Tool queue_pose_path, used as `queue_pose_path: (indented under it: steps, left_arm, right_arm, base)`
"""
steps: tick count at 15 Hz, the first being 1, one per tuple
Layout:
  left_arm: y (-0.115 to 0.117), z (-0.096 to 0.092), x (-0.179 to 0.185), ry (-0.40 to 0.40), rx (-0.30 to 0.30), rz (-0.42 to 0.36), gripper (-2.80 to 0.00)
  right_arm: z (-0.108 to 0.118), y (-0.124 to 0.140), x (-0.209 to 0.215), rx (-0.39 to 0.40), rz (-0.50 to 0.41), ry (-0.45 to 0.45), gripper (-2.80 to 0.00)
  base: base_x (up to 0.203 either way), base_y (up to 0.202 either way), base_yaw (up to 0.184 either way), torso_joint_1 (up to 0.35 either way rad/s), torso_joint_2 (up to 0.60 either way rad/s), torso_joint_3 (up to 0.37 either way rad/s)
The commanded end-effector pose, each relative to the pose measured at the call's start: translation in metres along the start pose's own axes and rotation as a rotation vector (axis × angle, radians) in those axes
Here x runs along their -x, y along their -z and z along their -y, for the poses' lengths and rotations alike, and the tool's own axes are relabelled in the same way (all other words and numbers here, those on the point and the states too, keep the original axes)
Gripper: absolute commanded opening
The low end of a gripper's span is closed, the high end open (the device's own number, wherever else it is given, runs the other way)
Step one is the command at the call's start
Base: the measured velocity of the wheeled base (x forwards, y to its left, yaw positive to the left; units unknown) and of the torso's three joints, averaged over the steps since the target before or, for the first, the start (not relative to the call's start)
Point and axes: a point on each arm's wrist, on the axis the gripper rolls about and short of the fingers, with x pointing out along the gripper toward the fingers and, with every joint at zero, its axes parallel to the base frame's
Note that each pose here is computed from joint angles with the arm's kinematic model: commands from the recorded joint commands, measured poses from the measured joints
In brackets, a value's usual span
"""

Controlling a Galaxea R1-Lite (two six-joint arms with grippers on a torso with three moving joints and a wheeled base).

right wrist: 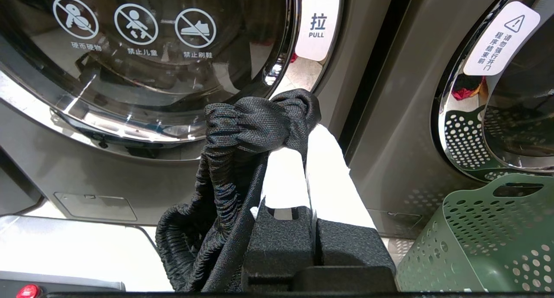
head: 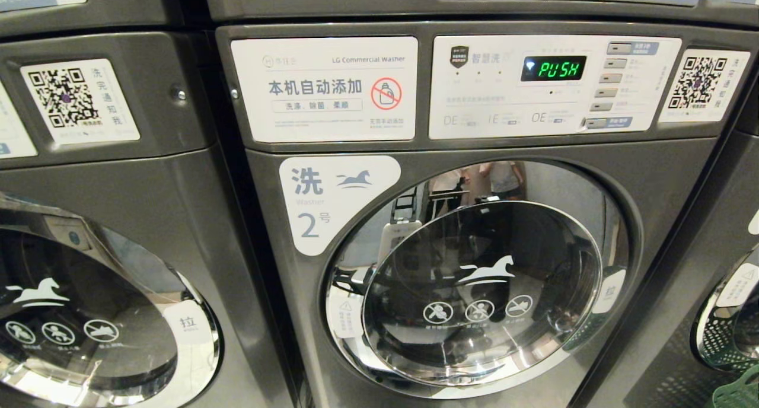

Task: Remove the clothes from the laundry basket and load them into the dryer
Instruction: Put the clothes in the dryer

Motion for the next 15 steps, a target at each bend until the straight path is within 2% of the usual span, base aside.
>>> queue_pose_path:
  steps: [1, 4, 7, 10, 15]
  left_arm:
    - [0.0, 0.0, 0.0, 0.0, 0.0, 0.001, -2.8]
    - [0.0, 0.0, 0.0, 0.0, 0.0, 0.001, -2.8]
    - [0.0, 0.0, 0.0, 0.0, 0.0, 0.001, -2.8]
    - [0.0, 0.0, 0.0, 0.0, 0.0, 0.001, -2.8]
    - [0.0, 0.0, 0.0, 0.0, 0.0, 0.001, -2.8]
  right_arm:
    - [0.0, 0.0, 0.0, -0.001, -0.001, -0.001, -2.8]
    - [0.0001, -0.0001, 0.0, -0.013, 0.0, 0.004, -2.8]
    - [0.0001, -0.0001, 0.0, -0.014, 0.0, 0.005, -2.8]
    - [0.0001, -0.0001, 0.0, -0.018, 0.0, 0.005, -2.8]
    - [0.0001, 0.0, -0.0004, -0.019, 0.002, 0.006, -2.8]
  base:
    - [0.0, 0.0, 0.0, 0.0, 0.0, 0.0]
    - [0.0, 0.0, 0.0, 0.093, -0.16, -0.071]
    - [0.0, 0.0, 0.0, 0.199, -0.16, -0.236]
    - [0.0, 0.0, 0.0, 0.206, -0.66, -0.244]
    - [0.0, 0.0, 0.0, 0.125, -0.46, -0.224]
